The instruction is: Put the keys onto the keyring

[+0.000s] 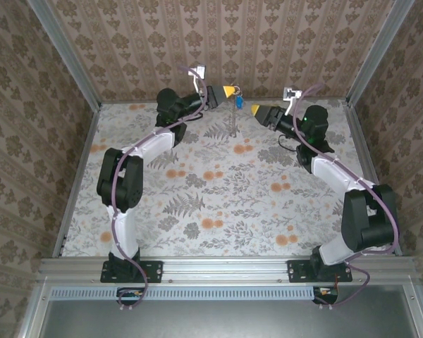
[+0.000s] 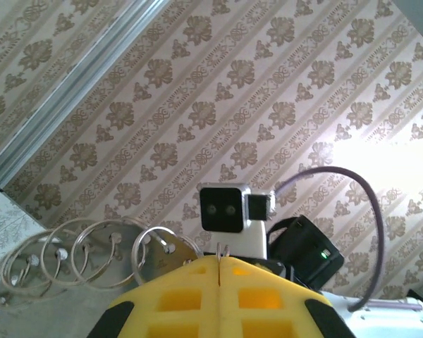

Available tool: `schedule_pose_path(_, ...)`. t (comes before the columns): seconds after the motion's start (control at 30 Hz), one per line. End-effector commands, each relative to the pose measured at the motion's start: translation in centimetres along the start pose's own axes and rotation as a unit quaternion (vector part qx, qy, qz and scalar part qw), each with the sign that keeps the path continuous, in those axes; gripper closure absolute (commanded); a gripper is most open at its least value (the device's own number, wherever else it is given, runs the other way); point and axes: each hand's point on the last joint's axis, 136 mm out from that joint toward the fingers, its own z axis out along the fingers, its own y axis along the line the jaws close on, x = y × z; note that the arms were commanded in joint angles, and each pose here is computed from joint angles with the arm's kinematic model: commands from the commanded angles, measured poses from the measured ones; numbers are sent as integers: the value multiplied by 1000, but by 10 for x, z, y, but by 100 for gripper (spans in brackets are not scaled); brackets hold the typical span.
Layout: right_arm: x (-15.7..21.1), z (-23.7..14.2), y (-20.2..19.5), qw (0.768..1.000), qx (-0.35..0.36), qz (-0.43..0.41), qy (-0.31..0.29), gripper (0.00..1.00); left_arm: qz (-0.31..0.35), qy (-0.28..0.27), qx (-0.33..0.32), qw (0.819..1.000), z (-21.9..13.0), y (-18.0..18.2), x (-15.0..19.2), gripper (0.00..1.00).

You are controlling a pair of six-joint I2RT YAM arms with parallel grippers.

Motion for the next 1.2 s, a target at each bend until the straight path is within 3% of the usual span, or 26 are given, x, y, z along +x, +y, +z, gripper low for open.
schedule_pose_path(0.0, -1, -1, 10, 997, 40, -62, -10, 46, 26, -31, 9, 999, -2, -24, -17, 100)
schedule_pose_path(0.33, 16, 7, 13, 992, 69, -106, 23, 46, 11, -40, -7, 999, -3, -14, -19, 100)
schedule_pose_path(1.17, 4, 42, 22, 990, 47, -127, 26, 49, 15, -20, 10, 1000, 10, -31, -9, 100)
